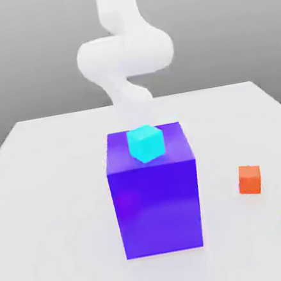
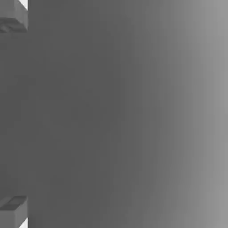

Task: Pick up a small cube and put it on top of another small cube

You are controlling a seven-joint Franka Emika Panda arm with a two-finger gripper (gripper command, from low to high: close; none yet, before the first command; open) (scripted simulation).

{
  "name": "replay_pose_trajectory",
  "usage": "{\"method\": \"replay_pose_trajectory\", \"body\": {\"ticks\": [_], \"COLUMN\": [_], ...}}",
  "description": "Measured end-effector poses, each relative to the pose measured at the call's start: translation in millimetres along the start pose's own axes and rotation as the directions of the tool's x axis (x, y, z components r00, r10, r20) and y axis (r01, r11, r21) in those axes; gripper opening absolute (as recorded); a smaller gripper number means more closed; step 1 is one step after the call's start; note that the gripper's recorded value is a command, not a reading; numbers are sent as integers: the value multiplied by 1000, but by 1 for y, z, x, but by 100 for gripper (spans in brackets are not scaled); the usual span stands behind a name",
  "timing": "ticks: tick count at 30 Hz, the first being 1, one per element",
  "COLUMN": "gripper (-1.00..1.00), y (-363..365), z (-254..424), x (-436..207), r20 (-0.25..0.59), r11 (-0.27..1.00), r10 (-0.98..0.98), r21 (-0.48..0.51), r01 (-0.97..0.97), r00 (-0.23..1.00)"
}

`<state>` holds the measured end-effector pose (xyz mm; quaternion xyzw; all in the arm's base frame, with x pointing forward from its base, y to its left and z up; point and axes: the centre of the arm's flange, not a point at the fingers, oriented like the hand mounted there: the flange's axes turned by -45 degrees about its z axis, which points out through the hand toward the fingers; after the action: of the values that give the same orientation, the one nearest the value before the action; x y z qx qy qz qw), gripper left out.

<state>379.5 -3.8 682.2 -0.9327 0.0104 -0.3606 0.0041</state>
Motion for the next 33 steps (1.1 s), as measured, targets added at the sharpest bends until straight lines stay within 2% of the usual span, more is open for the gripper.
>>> {"method": "replay_pose_trajectory", "body": {"ticks": [7,15,28,33], "gripper": [0,0,0,0], "y": [12,29,57,62], "z": [125,261,446,502], "x": [-4,-45,-188,-244], "r20": [176,365,635,666], "r11": [1000,998,994,994], "r10": [24,55,106,113], "r21": [-8,-27,-79,-87], "r01": [-23,-48,-73,-73], "r00": [984,930,765,737]}}
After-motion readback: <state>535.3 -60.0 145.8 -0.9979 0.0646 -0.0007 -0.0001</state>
